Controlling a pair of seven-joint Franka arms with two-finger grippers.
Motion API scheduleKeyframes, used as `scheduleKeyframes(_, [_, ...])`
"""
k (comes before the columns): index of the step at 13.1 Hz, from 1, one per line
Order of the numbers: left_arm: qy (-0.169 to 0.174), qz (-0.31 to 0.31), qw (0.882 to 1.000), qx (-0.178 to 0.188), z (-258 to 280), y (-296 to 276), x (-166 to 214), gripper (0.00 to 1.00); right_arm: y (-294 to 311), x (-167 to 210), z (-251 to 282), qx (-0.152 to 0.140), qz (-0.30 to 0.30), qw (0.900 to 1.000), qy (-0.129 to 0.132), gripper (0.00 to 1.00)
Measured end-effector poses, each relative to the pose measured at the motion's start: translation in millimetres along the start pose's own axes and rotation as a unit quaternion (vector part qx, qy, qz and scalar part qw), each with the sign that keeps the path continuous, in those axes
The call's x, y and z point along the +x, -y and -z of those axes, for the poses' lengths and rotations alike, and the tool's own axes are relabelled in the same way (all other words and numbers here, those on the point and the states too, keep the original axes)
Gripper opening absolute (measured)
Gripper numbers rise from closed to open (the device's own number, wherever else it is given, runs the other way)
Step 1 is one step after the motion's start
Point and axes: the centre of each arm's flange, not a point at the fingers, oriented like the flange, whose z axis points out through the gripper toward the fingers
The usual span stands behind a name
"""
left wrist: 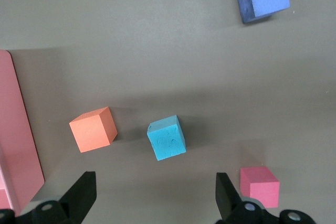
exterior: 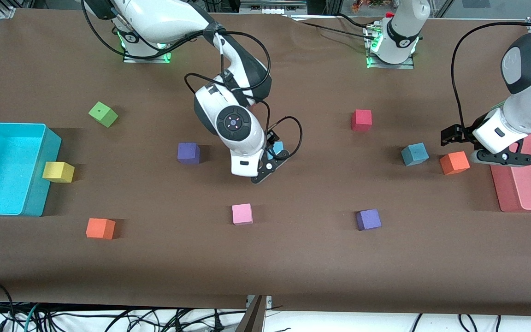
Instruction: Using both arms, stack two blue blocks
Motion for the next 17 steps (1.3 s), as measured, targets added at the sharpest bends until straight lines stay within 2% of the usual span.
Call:
scheduleKeyframes(1, [-0.004,-0.002,1.0,0.0,-7.0,5.3,-1.9,1.0,0.7,1.0,-0.7,0.023,0.015,1.0,-0.008,1.0])
scheduleKeyframes(3, [-0.014,0.002,1.0,0.001,-36.8,11.0,-7.2,1.0,-8.5,0.0,3.8,0.058,0.045,0.996,-0.042,1.0])
scheduleKeyframes(5, [-0.014,0.003,1.0,0.001,-72.0,9.9,-16.2,1.0,-30.3,-15.8,8.0,0.078,0.077,0.991,-0.073,1.0])
scheduleKeyframes(9, [-0.014,0.031,0.999,0.001,-128.6,6.8,-36.3,1.0,-57.2,-60.6,-23.5,0.137,0.146,0.974,-0.11,1.0])
scheduleKeyframes(12, [-0.019,0.064,0.998,0.004,-178.1,6.2,-36.5,1.0,-73.9,-75.6,-49.8,0.156,0.192,0.959,-0.138,1.0])
scheduleKeyframes(14, [-0.014,0.087,0.996,0.007,-203.8,3.3,-31.9,1.0,-81.8,-82.5,-63.8,0.172,0.224,0.945,-0.166,1.0])
scheduleKeyframes(17, [-0.008,0.1,0.995,0.009,-222.9,-6.7,-28.9,1.0,-94.8,-91.9,-93.5,0.193,0.266,0.915,-0.233,1.0])
